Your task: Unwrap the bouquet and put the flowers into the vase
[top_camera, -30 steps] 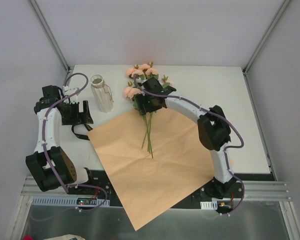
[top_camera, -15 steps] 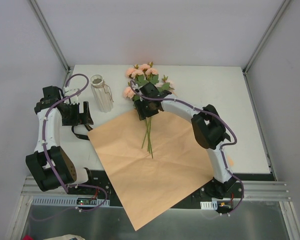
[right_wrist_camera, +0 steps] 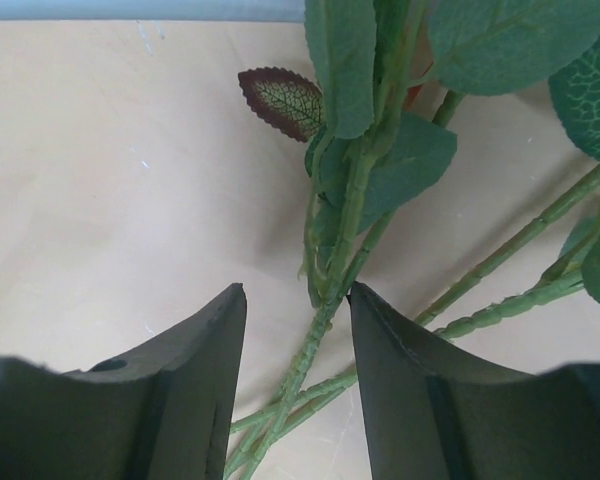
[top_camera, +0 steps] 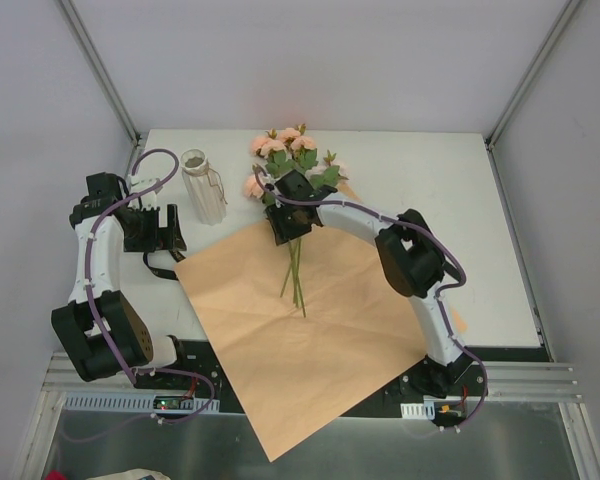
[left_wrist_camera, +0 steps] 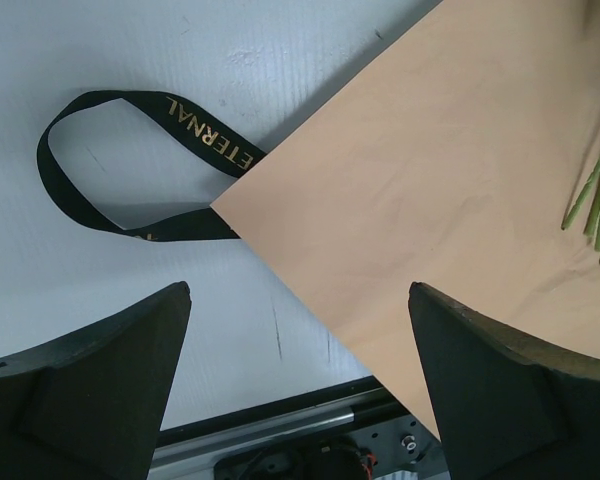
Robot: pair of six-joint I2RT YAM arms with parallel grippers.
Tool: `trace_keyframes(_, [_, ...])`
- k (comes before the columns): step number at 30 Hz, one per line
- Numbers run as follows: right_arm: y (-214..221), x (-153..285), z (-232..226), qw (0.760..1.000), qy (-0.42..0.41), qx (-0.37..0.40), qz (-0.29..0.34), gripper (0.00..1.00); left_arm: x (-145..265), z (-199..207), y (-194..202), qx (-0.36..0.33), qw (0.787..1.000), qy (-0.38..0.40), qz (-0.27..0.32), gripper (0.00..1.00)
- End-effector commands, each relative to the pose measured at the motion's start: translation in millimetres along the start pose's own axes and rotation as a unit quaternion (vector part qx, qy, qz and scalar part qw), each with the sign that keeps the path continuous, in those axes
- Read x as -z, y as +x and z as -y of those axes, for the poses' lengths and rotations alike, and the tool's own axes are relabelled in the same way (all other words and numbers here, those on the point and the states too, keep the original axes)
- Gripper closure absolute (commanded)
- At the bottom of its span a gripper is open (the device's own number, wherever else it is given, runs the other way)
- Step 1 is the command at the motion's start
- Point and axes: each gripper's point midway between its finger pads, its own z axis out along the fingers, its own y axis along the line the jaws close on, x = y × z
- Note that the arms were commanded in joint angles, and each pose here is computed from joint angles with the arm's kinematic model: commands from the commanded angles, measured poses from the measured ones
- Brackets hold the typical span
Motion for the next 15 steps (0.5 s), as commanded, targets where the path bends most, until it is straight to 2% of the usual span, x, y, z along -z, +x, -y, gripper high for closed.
trace_keyframes(1, [-21,14,-24,0.999,-0.021,0.005,0.035,0.51,-5,-2,7,0.002,1.0,0.001,-0.013,0.1])
trace_keyframes(10, [-17,19,-26,0.999,0.01,0.019,0.042,0.53,-7,-3,10,0.0,1.0,0.001,-0.016,0.1])
trace_keyframes(13, [-20,21,-23,0.998,0.021,0.019,0.052,0.6,-9,-3,12,0.003,1.0,0.004,-0.019,0.1])
trace_keyframes(15, [-24,22,-21,0.998,0.027,0.019,0.055,0.7,-9,-3,12,0.005,1.0,0.003,-0.019,0.1])
